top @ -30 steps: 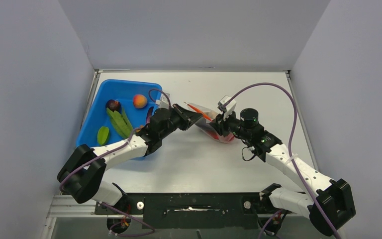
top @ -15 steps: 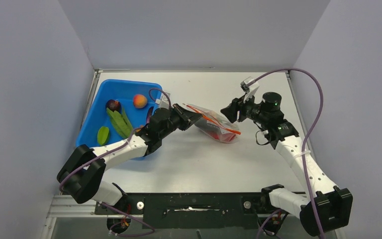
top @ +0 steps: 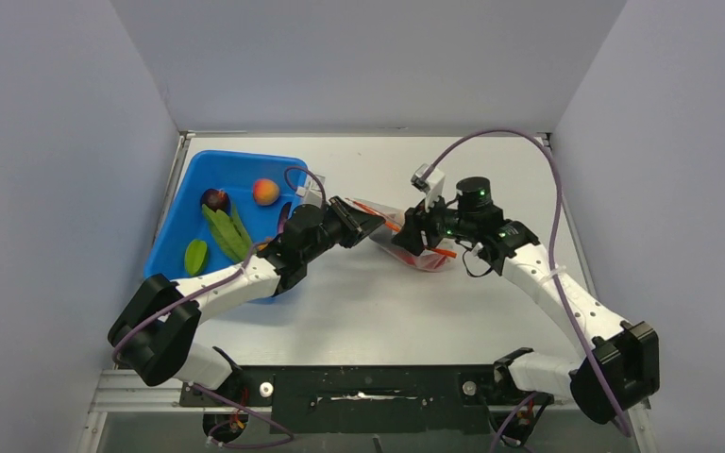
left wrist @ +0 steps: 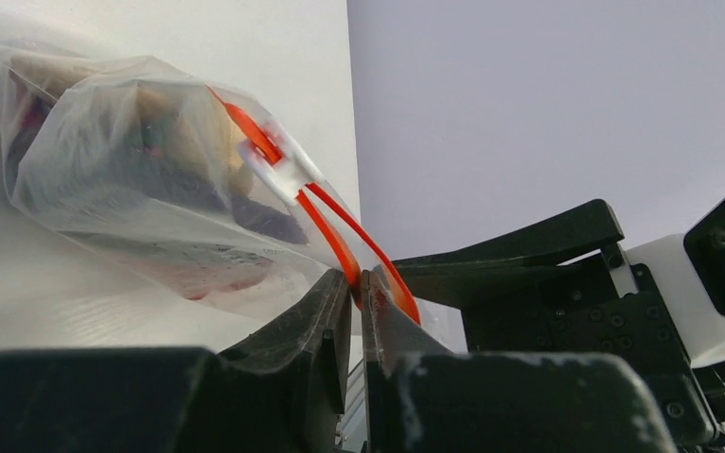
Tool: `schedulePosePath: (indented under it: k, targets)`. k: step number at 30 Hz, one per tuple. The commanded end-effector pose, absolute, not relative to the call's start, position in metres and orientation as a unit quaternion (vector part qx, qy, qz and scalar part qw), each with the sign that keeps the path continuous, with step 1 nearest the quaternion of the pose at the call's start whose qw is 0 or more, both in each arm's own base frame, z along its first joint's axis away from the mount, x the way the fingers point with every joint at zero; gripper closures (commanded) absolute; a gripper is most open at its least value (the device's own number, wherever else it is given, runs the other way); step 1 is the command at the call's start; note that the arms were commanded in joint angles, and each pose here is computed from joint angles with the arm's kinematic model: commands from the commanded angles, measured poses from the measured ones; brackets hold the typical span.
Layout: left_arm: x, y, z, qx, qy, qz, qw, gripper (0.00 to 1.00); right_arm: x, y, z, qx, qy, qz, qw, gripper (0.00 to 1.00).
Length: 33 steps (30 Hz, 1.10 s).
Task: Open the zip-top bag and remove the fake food
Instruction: Open the zipper of the food storage bag at the center of the board.
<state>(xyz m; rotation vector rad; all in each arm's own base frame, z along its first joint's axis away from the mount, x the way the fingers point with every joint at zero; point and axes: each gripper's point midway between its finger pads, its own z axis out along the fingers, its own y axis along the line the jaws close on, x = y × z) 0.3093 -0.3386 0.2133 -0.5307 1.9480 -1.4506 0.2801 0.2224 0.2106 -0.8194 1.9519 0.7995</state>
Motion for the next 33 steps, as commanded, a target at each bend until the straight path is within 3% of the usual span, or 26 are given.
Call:
schedulePosePath:
  k: [1,4,14,20,33]
  targets:
    - [0.310,-0.341,0.249,-0.181,0.716,-0.582,0.342,0.94,0.300,0.229,0.223,-0.335,0.777,0.269,0.460,0.46]
    - [0.309,-0.341,0.249,-0.176,0.718,-0.582,0.339,1.00,0.306,0.227,0.224,-0.326,0.781,0.258,0.466,0.47]
    - [0.308,-0.344,0.237,-0.164,0.742,-0.560,0.330,1.00,0.313,0.229,0.240,-0.299,0.769,0.268,0.497,0.46]
    - [0.306,-0.348,0.235,-0.152,0.749,-0.558,0.323,1.00,0.323,0.219,0.229,-0.271,0.791,0.237,0.495,0.55]
    - [0.303,-0.348,0.220,-0.117,0.791,-0.505,0.325,1.00,0.323,0.218,0.232,-0.266,0.788,0.237,0.501,0.49]
